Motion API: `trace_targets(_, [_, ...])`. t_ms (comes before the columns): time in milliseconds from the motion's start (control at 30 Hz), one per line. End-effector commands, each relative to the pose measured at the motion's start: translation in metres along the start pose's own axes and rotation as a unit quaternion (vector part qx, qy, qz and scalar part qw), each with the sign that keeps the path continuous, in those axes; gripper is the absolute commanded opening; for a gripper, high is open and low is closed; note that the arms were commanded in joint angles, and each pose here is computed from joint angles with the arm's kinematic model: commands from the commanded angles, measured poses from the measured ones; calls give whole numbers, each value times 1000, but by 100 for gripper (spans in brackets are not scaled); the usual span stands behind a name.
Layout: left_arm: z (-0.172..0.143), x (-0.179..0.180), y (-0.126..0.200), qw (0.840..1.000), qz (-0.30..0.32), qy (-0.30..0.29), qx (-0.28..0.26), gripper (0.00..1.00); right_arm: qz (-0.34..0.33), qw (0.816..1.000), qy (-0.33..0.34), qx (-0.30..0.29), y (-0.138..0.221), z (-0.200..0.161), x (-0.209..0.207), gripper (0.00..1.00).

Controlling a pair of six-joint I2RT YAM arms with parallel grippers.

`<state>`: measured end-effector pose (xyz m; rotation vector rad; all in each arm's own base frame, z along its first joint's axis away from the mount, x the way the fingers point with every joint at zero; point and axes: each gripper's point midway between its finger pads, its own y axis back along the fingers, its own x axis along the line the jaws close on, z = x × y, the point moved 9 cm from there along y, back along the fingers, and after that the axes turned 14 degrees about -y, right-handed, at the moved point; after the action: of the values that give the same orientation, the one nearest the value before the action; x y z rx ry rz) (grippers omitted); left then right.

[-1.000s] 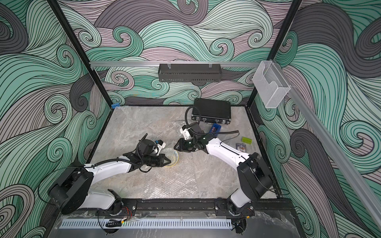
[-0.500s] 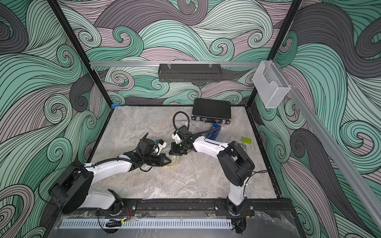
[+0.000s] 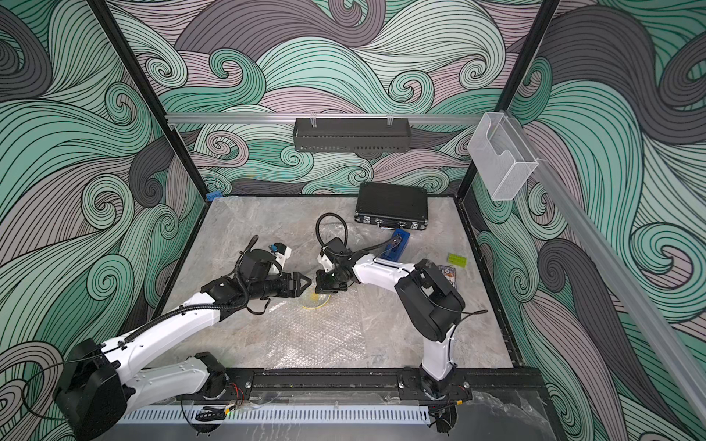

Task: Wrap bowls in bubble wrap
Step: Wrap the bowl in bubble wrap.

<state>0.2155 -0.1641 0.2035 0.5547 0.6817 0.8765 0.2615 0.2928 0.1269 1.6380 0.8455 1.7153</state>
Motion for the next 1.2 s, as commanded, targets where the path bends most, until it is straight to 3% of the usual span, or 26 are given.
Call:
trace_targets(0, [-6,18,-8,994,99,-12,52,83,-10,1000,10,0,-1,0,2,10])
trace_targets(233, [-10,29,-56,984,119,-4,133,88,-8,1000,10,4,-2,-2,1,10])
trace_targets(500, [-25,39,-79,976,138,-6,167,87,-5,1000,14,-1,4,-3,2,12])
trace_targets(633, [-29,41,-81,976,145,-5,164,86,27,999,27,-24,31,-1,19,32])
trace_targets(733, [-28,40,-81,977,138,-4,163,85,33,995,52,-85,65,3,23,43])
trace_targets(867, [-26,38,-82,978,132,-6,161,85,-31,979,59,-191,94,8,-2,55])
trace_targets(967, [-27,39,-83,978,132,-5,162,85,-71,971,54,-221,96,11,-27,69])
trace_targets(1167, [-27,38,-84,978,129,0,164,85,-55,969,78,-226,79,20,-60,74])
